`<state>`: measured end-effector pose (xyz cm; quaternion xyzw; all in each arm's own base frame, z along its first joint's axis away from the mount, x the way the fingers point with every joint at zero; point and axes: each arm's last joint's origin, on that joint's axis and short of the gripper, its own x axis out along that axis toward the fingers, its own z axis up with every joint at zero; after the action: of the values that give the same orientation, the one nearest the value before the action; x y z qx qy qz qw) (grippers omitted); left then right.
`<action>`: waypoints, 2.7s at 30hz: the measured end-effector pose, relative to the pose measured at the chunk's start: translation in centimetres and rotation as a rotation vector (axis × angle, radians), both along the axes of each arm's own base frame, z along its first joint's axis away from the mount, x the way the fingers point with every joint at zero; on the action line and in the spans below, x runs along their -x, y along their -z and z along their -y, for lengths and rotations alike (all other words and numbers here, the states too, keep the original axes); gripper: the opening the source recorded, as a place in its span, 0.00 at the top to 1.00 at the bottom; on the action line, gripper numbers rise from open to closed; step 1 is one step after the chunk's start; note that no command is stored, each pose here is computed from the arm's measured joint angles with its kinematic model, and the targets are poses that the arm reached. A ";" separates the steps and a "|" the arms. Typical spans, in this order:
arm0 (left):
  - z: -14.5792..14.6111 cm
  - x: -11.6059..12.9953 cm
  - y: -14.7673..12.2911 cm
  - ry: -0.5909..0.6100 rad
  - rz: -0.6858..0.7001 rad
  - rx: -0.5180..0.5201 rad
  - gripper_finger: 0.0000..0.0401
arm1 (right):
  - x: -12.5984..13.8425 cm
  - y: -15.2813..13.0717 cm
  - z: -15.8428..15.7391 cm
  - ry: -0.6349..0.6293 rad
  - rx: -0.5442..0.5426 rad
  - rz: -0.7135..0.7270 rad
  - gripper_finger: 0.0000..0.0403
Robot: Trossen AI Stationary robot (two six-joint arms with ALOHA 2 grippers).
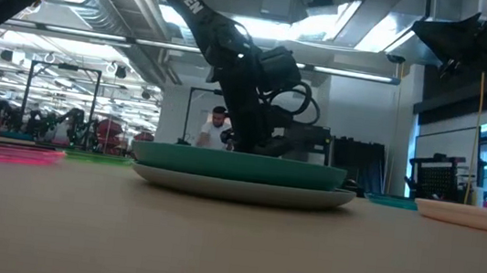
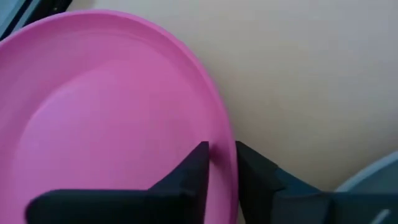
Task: Stack plastic plates
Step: Stack the pink plate on top of the blue plate
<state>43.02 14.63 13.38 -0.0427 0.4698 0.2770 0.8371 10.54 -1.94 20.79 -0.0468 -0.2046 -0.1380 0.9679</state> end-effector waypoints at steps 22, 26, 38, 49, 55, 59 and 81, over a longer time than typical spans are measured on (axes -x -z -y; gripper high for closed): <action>2.8 -1.7 -1.7 0.119 -0.060 -0.186 0.97 | 0.0 0.0 0.0 0.009 0.019 -0.007 0.99; 3.9 -2.2 -3.1 0.135 -0.034 -0.203 0.97 | 0.0 0.0 0.0 0.009 0.019 -0.007 0.99; 10.0 -1.0 -8.5 0.261 0.001 -0.190 0.97 | 0.0 0.0 0.0 0.008 0.018 -0.008 0.99; 16.4 1.0 -10.7 0.292 -0.010 -0.116 0.97 | 0.0 0.0 0.0 0.007 0.015 -0.008 0.99; 20.1 1.9 -10.5 0.337 -0.033 -0.085 0.97 | 0.0 0.0 0.0 0.007 0.015 -0.009 0.99; 22.7 2.6 -9.9 0.413 -0.053 -0.068 0.97 | 0.0 0.0 0.0 0.006 0.015 -0.008 0.99; 26.9 5.1 -3.8 0.524 -0.015 -0.006 0.96 | 0.0 0.0 0.0 -0.005 -0.010 -0.001 0.99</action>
<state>37.91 -12.32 17.21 0.0847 0.4703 0.0524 0.8769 10.56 -1.93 20.76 -0.0415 -0.2036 -0.1365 0.9686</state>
